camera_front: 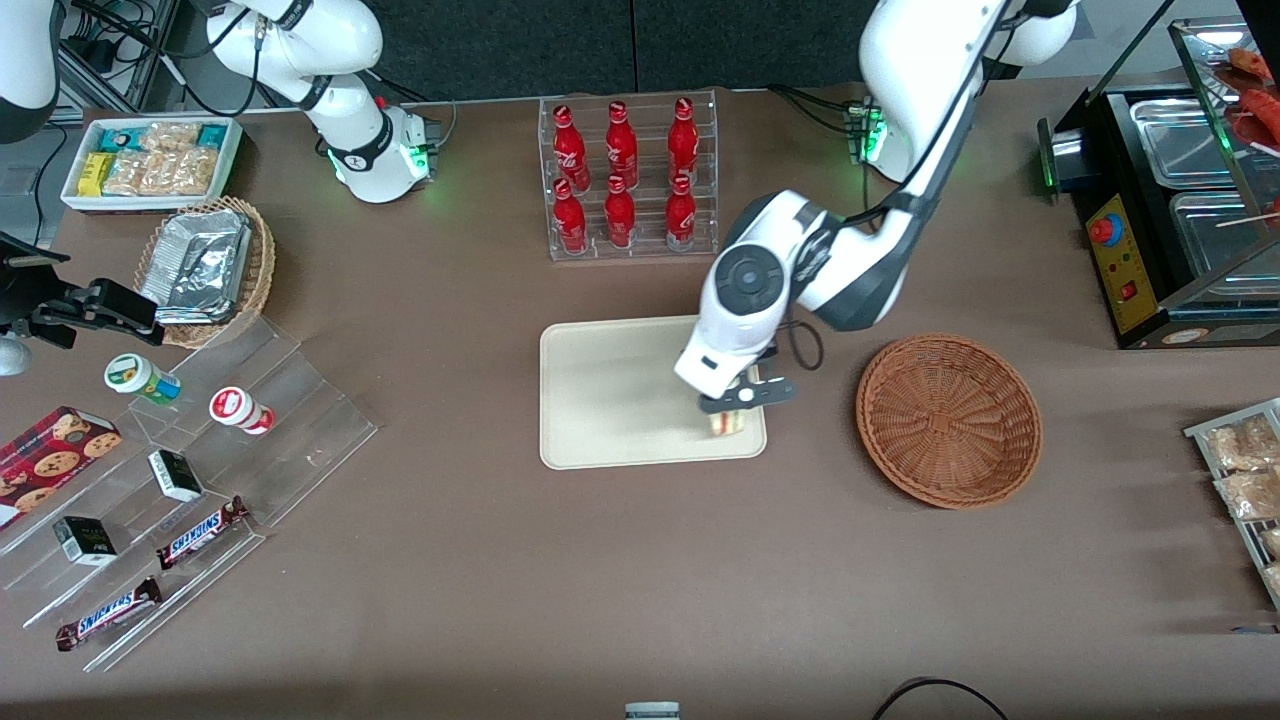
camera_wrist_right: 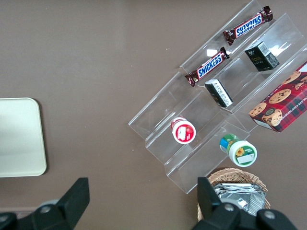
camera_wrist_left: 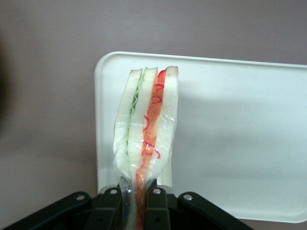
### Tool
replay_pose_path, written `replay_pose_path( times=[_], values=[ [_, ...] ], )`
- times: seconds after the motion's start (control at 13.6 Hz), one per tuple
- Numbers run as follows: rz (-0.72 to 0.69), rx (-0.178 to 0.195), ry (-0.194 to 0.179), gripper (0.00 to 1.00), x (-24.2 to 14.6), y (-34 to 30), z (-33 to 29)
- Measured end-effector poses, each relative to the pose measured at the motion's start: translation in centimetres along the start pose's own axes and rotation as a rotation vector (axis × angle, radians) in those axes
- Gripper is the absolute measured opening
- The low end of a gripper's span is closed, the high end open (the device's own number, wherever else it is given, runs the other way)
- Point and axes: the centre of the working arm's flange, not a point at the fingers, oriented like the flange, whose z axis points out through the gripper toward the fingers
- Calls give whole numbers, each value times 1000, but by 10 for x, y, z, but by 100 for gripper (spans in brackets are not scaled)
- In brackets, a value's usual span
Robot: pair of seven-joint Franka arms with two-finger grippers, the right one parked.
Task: Place sandwich from basket to tray
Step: 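Lift the sandwich and carry it over the cream tray, then lower the sandwich onto the tray and open the left gripper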
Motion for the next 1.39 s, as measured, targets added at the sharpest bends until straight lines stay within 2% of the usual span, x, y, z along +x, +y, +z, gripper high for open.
replay_pose_path(
  times=[0.15,0.29,0.59,0.88,1.17,1.39],
  values=[
    [34,-21,10,15,6,20,0],
    [61,-37,3,15,4,37,5],
    [94,-40,-19,15,-2,60,27],
    [136,-16,-23,15,-20,84,47],
    [159,39,-10,15,-27,87,59],
    [152,56,-7,15,-27,87,67]
  ],
)
